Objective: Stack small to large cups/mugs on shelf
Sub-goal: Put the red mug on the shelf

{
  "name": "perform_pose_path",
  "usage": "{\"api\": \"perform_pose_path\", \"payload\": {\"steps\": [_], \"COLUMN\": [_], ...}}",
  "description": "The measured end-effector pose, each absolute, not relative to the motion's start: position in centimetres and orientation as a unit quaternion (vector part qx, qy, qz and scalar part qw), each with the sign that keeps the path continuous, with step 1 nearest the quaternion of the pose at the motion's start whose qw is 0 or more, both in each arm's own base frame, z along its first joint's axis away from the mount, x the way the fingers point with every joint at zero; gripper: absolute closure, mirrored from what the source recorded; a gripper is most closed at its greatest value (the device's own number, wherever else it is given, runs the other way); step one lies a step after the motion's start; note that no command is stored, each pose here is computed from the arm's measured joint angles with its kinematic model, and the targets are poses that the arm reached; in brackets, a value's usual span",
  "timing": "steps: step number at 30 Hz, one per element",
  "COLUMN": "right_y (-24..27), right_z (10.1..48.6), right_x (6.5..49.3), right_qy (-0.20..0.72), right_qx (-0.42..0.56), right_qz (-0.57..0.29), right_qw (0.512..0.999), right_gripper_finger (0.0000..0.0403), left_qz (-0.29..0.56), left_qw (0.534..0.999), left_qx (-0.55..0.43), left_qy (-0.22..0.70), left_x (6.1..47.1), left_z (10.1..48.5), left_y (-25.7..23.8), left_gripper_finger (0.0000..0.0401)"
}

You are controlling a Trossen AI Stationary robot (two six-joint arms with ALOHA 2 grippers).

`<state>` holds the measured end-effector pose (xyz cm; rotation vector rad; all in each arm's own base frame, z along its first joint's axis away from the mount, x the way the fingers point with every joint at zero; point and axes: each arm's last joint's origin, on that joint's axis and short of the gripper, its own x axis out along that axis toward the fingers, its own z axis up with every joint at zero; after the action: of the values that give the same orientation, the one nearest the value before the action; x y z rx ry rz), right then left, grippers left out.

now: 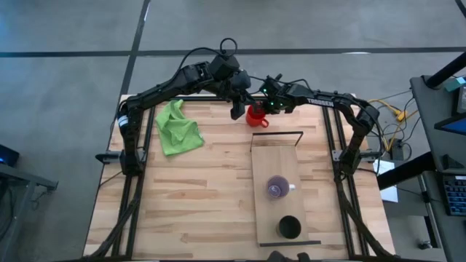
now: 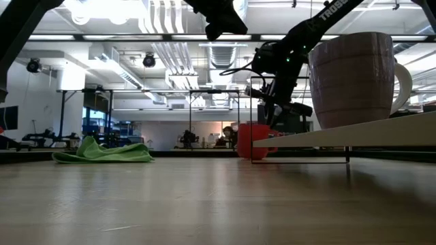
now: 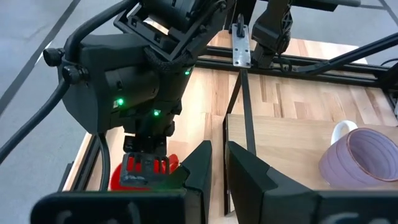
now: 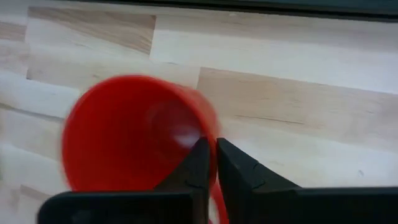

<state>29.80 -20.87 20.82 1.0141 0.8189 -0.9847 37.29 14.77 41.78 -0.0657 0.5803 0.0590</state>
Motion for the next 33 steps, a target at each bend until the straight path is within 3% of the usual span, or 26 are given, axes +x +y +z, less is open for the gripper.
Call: {"api": "perform_pose_path", "payload": {"steps": [6, 12, 24, 33], "right_y": [-20.6, -19.4, -17.4, -14.3], "right_z": [20.8, 22.7, 30.6, 36.8], "right_x": [29.9, 29.9, 26.3, 21.8], "right_qy": [0.384, 0.393, 0.318, 0.226], "right_qx": [0.430, 0.391, 0.267, 0.229], "right_qz": [-0.424, -0.379, -0.380, -0.364], "right_qw": [0.698, 0.741, 0.826, 0.874], "right_gripper_finger": [0.0392, 0.0393, 0.0394, 0.0394], "left_qz": [0.028, 0.026, 0.026, 0.026], "left_qw": [0.957, 0.954, 0.953, 0.953], "left_qx": [-0.023, -0.024, -0.025, -0.027], "left_qy": [0.287, 0.299, 0.300, 0.300], "left_x": [37.3, 37.1, 37.1, 37.1], "left_z": [41.8, 41.6, 41.5, 41.5], "left_y": [14.8, 14.7, 14.8, 14.8], "left_gripper_finger": [0.0369, 0.0369, 0.0369, 0.0369]}}
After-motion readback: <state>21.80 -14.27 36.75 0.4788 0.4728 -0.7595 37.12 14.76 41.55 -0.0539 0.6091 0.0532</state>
